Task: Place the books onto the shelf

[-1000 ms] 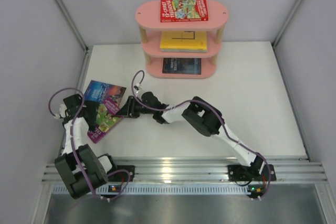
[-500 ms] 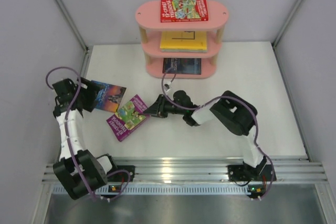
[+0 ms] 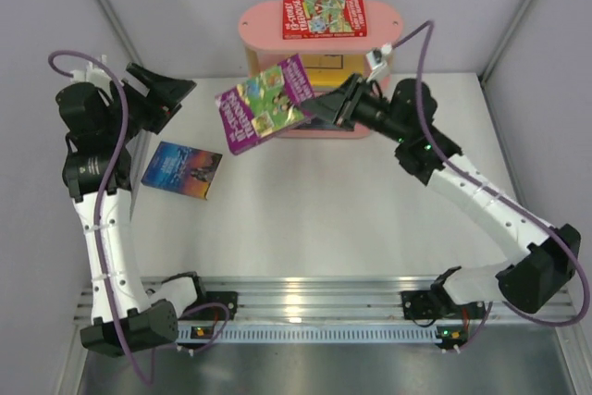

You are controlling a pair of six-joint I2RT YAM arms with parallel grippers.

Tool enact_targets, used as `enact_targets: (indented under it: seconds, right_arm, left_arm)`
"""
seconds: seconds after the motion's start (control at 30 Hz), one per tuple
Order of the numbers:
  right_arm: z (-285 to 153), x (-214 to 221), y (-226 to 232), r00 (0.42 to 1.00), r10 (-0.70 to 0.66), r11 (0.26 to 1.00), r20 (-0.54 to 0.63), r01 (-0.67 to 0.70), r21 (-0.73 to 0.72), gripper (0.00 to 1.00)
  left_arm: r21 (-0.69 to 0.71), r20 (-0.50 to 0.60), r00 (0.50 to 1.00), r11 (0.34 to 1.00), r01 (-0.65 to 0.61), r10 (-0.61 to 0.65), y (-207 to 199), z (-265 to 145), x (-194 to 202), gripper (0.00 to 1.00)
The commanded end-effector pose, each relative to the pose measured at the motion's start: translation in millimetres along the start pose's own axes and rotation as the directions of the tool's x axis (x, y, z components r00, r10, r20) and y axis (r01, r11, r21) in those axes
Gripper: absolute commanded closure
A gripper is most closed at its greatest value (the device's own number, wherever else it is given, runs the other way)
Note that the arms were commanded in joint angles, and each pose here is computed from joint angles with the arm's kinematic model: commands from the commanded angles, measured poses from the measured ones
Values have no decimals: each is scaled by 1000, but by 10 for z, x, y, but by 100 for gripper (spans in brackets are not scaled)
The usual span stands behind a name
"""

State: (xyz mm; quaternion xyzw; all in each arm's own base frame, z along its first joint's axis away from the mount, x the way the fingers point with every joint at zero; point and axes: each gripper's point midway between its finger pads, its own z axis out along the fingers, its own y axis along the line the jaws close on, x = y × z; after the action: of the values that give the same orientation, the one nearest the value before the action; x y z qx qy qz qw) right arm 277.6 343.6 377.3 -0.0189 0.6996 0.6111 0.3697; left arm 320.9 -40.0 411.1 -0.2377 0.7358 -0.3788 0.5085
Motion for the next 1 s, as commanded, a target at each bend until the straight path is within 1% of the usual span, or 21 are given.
enact_targets:
  seconds: [0.0, 0.03, 0.1, 0.13, 0.23, 0.27, 0.37, 0.43, 0.47, 0.5, 0.53, 0.57, 0.6, 0.63, 0.67, 0.7, 0.77, 0.8, 0.87, 0.9, 0.97]
  right_arm:
    - [-312, -811, 648, 979, -130, 990, 158, 137, -37, 100]
    - [-359, -1132, 820, 964, -159, 984, 212, 172, -43, 100]
    - [-379, -1404, 944, 951, -189, 978, 246, 205, -40, 100]
    - [-355, -1614, 1047, 941, -204, 975, 271, 221, -35, 100]
    - [-327, -2110, 1000, 919, -210, 974, 335, 226, -8, 100]
    - [-341, -2255, 920, 917, -198, 978, 347, 211, 0, 100]
    - [-255, -2552, 770, 909, -198, 978, 368, 210, 7, 100]
    - [-187, -2667, 729, 903, -216, 972, 371, 234, -4, 100]
    - [-188, -2726, 686, 899, -222, 971, 377, 239, 2, 100]
    - [-173, -2766, 653, 897, -224, 971, 382, 241, 4, 100]
    - [-134, -2823, 551, 897, -219, 973, 383, 232, 12, 100]
    - [-147, -2891, 480, 895, -209, 975, 394, 219, 18, 100]
    - [-106, -2924, 357, 897, -201, 978, 393, 209, 23, 100]
    - [-95, -2942, 304, 898, -196, 979, 393, 203, 25, 100]
    - [-95, -2968, 237, 898, -192, 980, 397, 196, 31, 100]
    - [-88, -2979, 182, 898, -186, 982, 399, 188, 35, 100]
    - [-72, -2985, 58, 898, -174, 984, 405, 174, 37, 100]
    - [-66, -2986, 2, 900, -165, 986, 403, 162, 42, 100]
    - [-67, -3053, -83, 897, -153, 988, 414, 154, 32, 100]
    - [-58, -3067, -139, 899, -143, 989, 413, 143, 32, 100]
    - [-59, -3110, -207, 899, -130, 991, 418, 131, 27, 100]
  left_arm:
    - [151, -23, 1000, 988, -18, 22, -558, -117, -51, 16]
    - [178, -5, 999, 984, -31, 32, -631, -119, -99, 16]
    - [198, 6, 1000, 980, -22, 21, -682, -106, -141, 16]
    - [202, 10, 1000, 979, -22, 20, -685, -88, -159, 16]
    - [219, 18, 1000, 975, -24, 21, -699, 3, -219, 16]
    - [243, 37, 999, 969, -39, 30, -757, 15, -271, 16]
    - [269, 54, 997, 961, -60, 47, -834, 143, -361, 16]
    - [286, 46, 997, 956, -69, 58, -872, 300, -394, 16]
    - [299, 71, 994, 949, -102, 84, -960, 321, -454, 16]
    - [305, 49, 995, 947, -103, 92, -972, 474, -410, 16]
    - [308, 49, 993, 944, -115, 105, -1002, 544, -405, 16]
    - [326, 65, 988, 932, -156, 142, -1107, 571, -430, 16]
    - [330, 38, 988, 931, -155, 151, -1114, 756, -356, 16]
    - [336, 36, 985, 926, -169, 167, -1146, 824, -342, 17]
    - [356, 54, 979, 912, -204, 198, -1251, 843, -374, 18]
    - [347, 44, 978, 915, -205, 202, -1204, 999, -357, 18]
    - [381, 53, 973, 897, -226, 223, -1348, 1104, -290, 18]
    - [387, 45, 974, 895, -222, 222, -1342, 1224, -249, 18]
    - [405, 84, 970, 882, -241, 227, -1431, 1309, -288, 19]
    - [406, 73, 971, 882, -238, 228, -1423, 1423, -230, 19]
    - [417, 100, 966, 871, -259, 239, -1511, 1485, -262, 19]
